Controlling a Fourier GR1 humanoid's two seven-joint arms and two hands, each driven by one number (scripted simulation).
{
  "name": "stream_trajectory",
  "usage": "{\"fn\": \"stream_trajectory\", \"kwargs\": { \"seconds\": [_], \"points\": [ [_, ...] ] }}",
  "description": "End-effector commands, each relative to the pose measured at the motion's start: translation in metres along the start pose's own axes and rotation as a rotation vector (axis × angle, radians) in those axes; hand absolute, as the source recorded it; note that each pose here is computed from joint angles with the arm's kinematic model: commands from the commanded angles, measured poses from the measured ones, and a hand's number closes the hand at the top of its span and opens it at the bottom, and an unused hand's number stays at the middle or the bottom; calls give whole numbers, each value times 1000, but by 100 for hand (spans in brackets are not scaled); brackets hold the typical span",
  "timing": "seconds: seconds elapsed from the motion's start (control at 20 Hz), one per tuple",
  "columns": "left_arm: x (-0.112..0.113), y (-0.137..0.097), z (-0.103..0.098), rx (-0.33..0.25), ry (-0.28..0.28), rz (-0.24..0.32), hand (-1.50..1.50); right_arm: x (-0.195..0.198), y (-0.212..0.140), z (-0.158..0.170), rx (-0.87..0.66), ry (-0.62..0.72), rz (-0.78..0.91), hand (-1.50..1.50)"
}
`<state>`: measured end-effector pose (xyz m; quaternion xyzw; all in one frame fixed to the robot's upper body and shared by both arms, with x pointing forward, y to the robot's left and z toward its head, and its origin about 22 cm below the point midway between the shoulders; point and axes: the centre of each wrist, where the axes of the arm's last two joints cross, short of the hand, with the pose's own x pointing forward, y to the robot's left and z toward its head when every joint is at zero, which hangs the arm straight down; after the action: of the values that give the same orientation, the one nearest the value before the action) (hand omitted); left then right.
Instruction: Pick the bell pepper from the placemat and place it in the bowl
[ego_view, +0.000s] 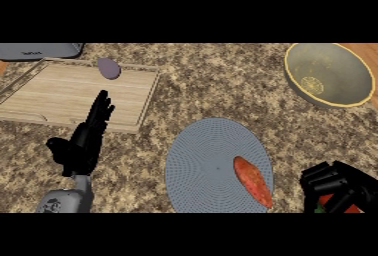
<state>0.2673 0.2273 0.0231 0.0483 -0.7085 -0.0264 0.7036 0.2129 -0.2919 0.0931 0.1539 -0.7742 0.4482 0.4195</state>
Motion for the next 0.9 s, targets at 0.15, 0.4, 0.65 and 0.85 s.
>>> {"fn": "stream_trajectory", "kwargs": {
  "seconds": [0.15,0.4,0.65,0.85],
  "points": [
    [5,9,10,-15,9,-4,0,51,-111,71,-105,-117,103,150],
    [4,8,-3,-33,-27,-5,0,101,-160,80,-157,-33,165,150],
    [4,-11,3,-54,-28,-8,0,130,-186,80,-232,15,158,150],
    [8,-4,-3,-55,-11,-5,0,120,-195,63,-295,90,200,150]
  ]
}}
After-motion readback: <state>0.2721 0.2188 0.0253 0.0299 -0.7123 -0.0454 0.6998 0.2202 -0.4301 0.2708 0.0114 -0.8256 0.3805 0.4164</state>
